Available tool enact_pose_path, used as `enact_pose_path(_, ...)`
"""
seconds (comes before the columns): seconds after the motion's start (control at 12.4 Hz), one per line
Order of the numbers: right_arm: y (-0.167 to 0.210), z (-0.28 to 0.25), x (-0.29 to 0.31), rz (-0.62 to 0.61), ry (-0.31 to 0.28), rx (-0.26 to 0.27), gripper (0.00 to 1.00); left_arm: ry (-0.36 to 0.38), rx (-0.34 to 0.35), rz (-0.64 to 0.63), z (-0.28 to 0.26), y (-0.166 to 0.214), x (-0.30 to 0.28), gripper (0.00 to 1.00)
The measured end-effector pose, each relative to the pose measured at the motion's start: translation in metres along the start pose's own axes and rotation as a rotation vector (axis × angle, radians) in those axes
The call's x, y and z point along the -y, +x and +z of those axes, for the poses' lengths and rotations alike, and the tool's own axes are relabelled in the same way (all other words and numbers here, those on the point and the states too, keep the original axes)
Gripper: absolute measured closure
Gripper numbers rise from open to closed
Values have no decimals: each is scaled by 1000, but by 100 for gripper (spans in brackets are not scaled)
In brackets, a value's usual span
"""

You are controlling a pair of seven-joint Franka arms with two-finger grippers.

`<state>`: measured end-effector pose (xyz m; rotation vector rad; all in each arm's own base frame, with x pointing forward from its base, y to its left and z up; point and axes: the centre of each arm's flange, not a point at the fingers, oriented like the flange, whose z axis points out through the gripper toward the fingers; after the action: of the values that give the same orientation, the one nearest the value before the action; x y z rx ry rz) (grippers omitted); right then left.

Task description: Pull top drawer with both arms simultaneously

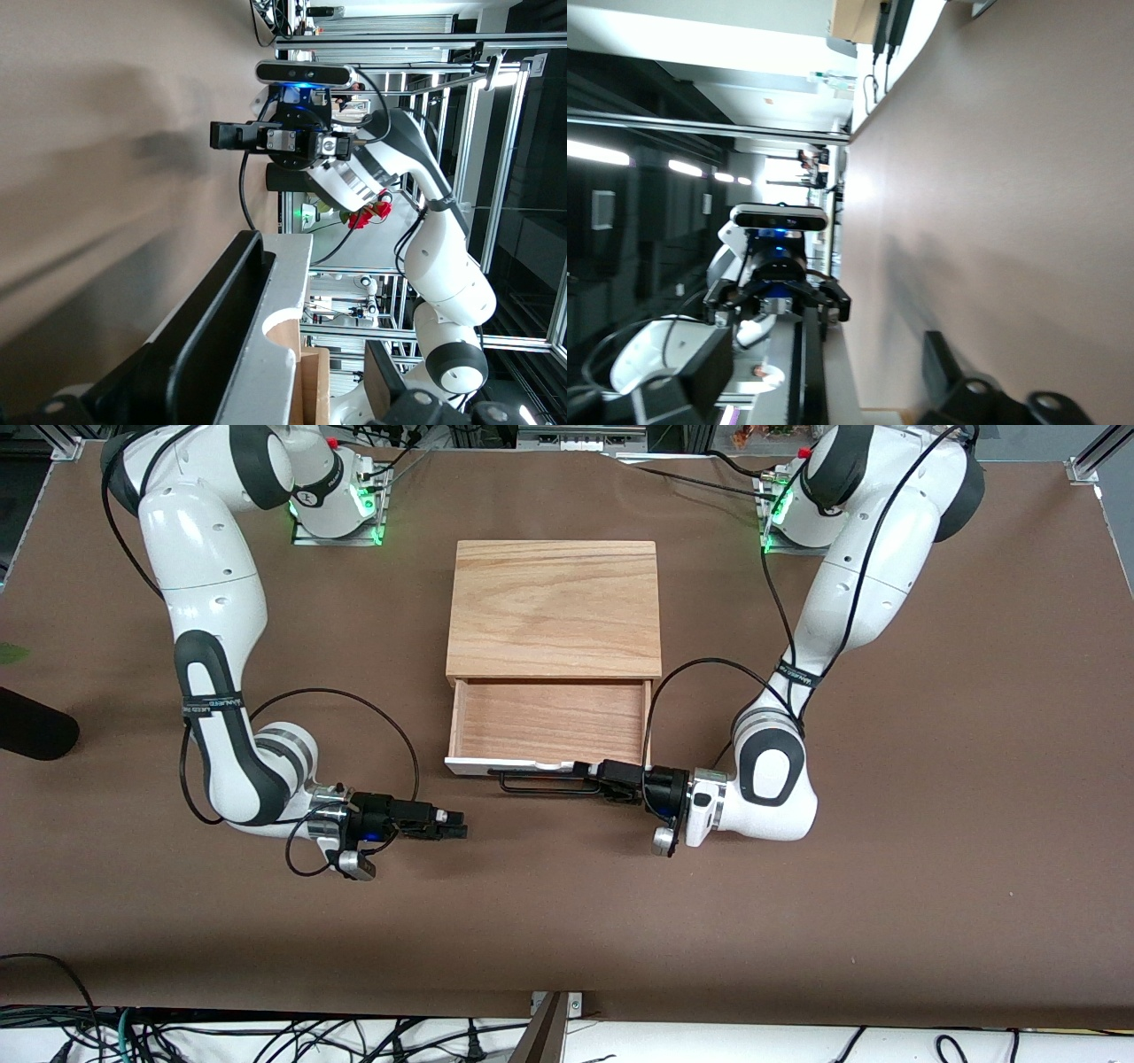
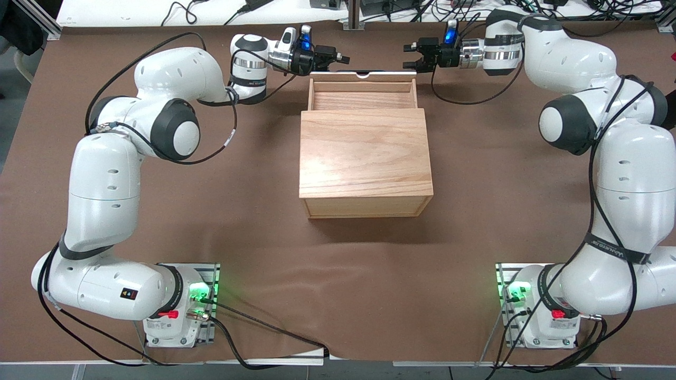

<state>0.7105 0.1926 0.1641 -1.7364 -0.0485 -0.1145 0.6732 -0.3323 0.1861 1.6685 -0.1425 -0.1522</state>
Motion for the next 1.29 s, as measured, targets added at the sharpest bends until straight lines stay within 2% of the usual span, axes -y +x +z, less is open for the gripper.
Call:
enact_pose_path(0.32,16,-35,16,51,-152,48,0,23,-8,11,-11,1,14,0)
enact_pose_path(0.65,30,-50,47,188,-348,72,0,84,-53,56,-54,19,0,0)
enact_pose_path(0.81,34,-42,62,260,-415,78,0,178,-37,123,-80,28,-23,0)
enact_pose_path(1.05,38,-36,82,344,-544,82,0,378,-10,215,-131,38,-69,0)
enact_pose_path(1.21,42,-47,101,335,-649,83,0,522,12,251,-174,37,-98,0)
enact_pose_path(1.29,45,-56,112,314,-692,80,0,578,50,254,-192,32,-118,0)
